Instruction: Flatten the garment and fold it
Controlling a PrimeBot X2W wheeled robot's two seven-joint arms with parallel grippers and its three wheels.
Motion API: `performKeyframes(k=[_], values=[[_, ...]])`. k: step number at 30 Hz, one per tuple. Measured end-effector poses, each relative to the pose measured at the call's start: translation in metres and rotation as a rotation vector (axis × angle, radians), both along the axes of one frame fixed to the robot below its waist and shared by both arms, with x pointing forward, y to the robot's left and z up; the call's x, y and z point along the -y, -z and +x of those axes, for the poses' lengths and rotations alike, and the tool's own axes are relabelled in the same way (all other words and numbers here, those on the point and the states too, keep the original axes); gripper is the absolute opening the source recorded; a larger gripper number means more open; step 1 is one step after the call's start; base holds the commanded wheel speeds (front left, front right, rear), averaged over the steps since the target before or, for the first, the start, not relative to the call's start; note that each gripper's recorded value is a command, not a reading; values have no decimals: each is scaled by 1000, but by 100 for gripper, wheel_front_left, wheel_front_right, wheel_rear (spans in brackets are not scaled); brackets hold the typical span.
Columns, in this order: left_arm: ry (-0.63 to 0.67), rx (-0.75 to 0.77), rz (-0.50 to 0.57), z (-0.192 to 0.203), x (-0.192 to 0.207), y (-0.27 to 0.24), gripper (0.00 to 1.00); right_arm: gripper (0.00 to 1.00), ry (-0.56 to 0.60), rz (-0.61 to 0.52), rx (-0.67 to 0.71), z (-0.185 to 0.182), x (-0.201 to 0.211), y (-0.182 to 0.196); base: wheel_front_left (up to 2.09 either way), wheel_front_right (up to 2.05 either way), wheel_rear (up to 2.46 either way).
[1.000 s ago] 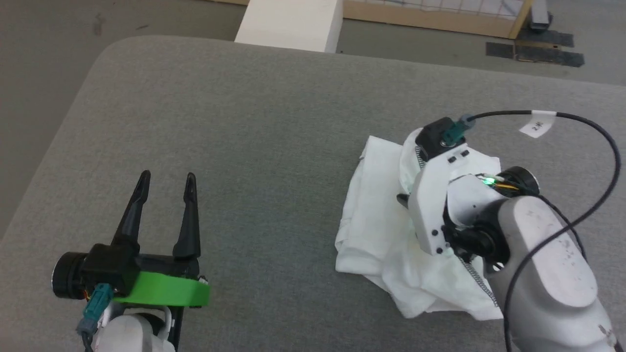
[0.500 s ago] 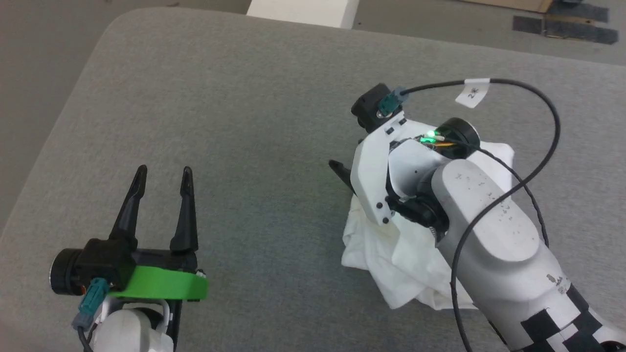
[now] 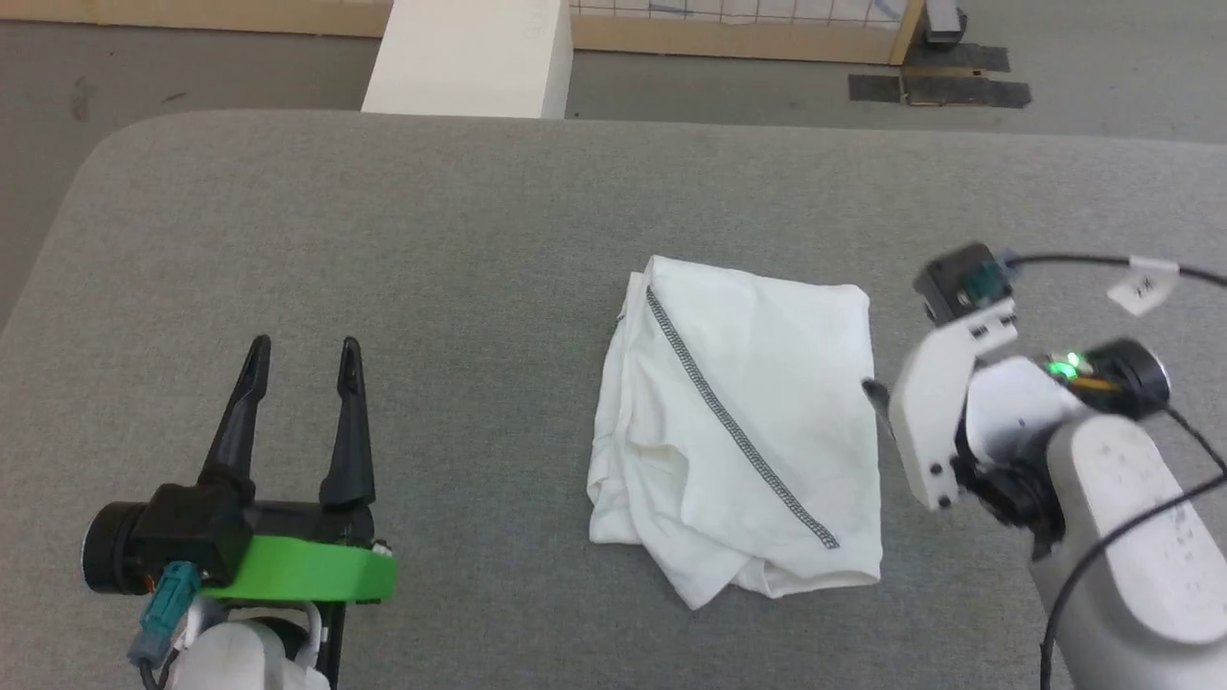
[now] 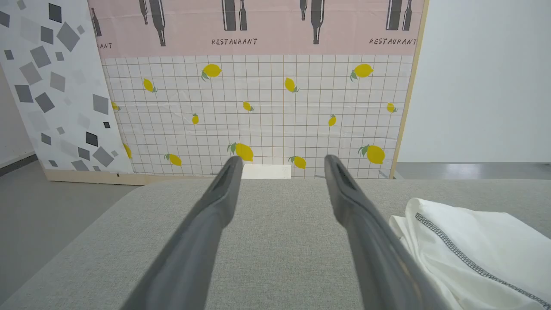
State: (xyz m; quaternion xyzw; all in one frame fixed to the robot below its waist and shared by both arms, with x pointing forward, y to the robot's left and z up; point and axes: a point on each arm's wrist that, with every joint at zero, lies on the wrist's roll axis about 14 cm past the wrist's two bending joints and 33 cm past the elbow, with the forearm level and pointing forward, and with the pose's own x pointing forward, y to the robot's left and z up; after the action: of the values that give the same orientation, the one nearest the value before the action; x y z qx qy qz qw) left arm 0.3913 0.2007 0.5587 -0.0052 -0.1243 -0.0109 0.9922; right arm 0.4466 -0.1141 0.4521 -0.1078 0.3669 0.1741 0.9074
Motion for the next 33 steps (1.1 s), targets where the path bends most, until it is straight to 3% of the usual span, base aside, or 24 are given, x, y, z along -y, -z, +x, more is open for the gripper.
performKeyframes(k=[6, 18, 19, 20, 21, 29, 33], values=[[10, -21, -4, 2, 4, 7, 100, 100, 48, 22, -87, -20, -1, 29, 0, 0, 0], [-27, -73, 2, -2, -8, 23, 100, 100, 18, 11, -182, -24, -20, 73, 0, 0, 0], [-28, -76, 2, -2, -9, 24, 100, 50, 17, 9, -188, -24, -20, 75, 0, 0, 0], [-29, -78, 2, -3, -9, 25, 100, 37, 17, 10, -185, -22, -21, 75, 0, 0, 0], [-29, -79, 2, -3, -9, 25, 100, 0, 16, 11, -182, -21, -21, 75, 0, 0, 0], [-4, -63, -3, 4, -1, 21, 100, 0, -28, 20, -142, -21, -21, 64, 0, 0, 0], [23, -36, -6, 15, 7, 15, 100, 0, -70, -46, -112, -23, -1, 51, 0, 0, 0]])
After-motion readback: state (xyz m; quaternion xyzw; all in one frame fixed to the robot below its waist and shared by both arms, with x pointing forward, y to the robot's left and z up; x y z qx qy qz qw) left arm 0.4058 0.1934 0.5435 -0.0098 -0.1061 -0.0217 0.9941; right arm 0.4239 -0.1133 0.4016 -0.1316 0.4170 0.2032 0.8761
